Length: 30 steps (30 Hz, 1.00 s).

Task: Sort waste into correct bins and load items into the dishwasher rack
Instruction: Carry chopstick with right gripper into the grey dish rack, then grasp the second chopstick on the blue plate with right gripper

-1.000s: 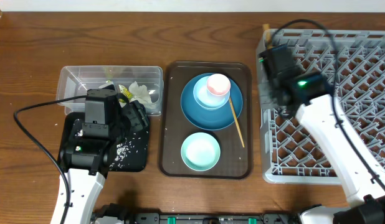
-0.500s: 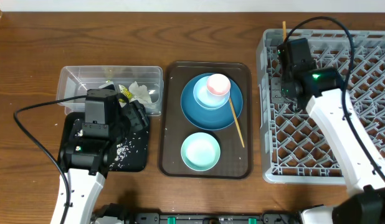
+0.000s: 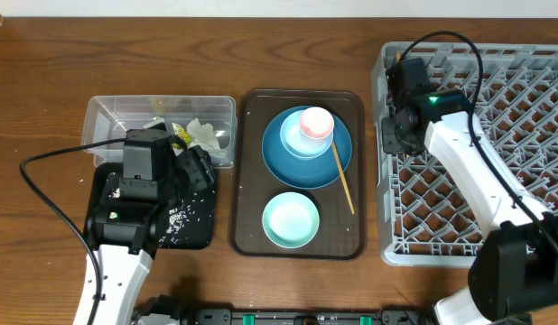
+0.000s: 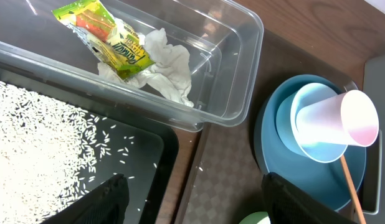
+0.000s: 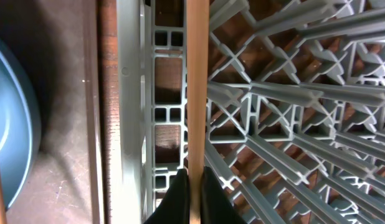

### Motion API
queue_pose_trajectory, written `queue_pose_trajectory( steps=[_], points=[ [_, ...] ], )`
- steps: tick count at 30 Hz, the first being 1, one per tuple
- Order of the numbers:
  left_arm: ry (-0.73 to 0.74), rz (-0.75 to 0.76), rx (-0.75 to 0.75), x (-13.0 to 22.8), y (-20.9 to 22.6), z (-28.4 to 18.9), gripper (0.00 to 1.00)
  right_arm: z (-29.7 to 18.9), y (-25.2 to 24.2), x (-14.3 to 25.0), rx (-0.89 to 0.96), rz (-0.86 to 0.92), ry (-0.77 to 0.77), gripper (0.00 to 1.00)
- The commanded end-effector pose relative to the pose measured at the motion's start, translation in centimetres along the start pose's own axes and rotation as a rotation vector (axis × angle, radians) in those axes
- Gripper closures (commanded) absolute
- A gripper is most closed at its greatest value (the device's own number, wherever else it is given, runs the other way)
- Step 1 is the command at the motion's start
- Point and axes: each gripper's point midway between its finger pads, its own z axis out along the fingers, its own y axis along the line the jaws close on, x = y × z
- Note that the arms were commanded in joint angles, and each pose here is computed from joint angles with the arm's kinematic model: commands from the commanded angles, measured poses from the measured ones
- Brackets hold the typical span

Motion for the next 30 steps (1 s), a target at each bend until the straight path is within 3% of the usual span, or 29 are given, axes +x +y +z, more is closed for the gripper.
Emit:
queue_pose_trajectory(
  steps=[1,4,6,12,21,30],
  points=[
    [-0.018,-0.004,-0.003,-0.7,-0.1,-0.3,0.29,0.4,-0.2,0.2,0.007,-0.006,0.013,0.9],
    [-0.019,-0.004,-0.002,-0.7,-0.1,-0.4,0.28,0.4,-0.2,0.2,0.008,-0.006,0.013,0.76],
    [-0.018,-0.004,-0.003,-0.7,-0.1,-0.3,0.29,0.4,-0.2,0.3,0.008,-0.007,0.016,0.73],
    [-0.018,-0.004,-0.003,-0.7,-0.1,-0.3,0.29,0.4,0.7,0.8,-0.043,-0.012,0.04,0.72],
    [-0.019,-0.004,-0.002,-0.7,-0.1,-0.4,0.29,-2.9,9.4,2.8,-0.602,-0.193,0.099,0.65],
    [-0.018,-0.004,-0.002,-0.7,-0.1,-0.4,0.29,-4.0,12.2,4.1,-0.658,-0.26,0.12,0.66]
  ],
)
